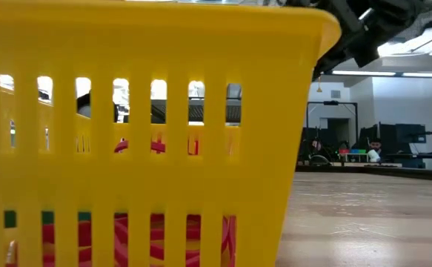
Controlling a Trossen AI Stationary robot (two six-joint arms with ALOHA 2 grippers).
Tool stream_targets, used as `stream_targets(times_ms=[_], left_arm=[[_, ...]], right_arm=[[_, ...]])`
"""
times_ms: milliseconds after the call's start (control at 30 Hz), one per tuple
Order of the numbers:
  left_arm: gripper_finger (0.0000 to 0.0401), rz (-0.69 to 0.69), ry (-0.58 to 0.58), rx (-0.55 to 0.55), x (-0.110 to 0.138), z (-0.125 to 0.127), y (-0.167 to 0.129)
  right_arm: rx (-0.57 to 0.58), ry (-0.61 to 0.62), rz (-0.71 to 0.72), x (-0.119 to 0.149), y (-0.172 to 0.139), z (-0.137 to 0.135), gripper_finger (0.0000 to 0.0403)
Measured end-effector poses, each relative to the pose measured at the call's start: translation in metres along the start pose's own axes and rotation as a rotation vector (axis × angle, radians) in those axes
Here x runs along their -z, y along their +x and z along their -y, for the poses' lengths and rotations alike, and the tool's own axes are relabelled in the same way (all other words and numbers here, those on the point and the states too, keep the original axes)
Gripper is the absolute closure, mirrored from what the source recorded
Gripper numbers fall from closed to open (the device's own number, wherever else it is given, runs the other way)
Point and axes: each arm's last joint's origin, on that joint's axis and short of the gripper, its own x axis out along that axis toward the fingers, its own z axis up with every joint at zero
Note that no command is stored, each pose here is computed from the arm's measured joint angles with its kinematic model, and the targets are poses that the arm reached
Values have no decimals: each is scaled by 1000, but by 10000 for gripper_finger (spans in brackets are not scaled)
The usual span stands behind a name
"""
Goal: Pick & Place Office Desk Supplies
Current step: Adjust the red bin
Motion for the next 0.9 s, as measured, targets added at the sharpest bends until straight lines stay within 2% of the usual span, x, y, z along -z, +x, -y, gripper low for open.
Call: stream_targets(times_ms=[167, 367, 533, 767, 900], left_arm=[[234, -9, -12, 28, 1, 5, 2], [234, -13, -14, 40, 2, 7, 2], [234, -13, -37, 36, 2, 7, 2], [234, -14, -36, 36, 2, 7, 2], [234, -14, -35, 36, 2, 7, 2]], right_arm=[[53, -1, -97, 5, 7, -8, 168], [152, -65, -100, 5, 9, -20, 168], [221, -67, -183, 15, 10, -30, 168], [237, -56, -204, 21, 14, -43, 171], [249, -52, -197, 22, 15, -48, 199]])
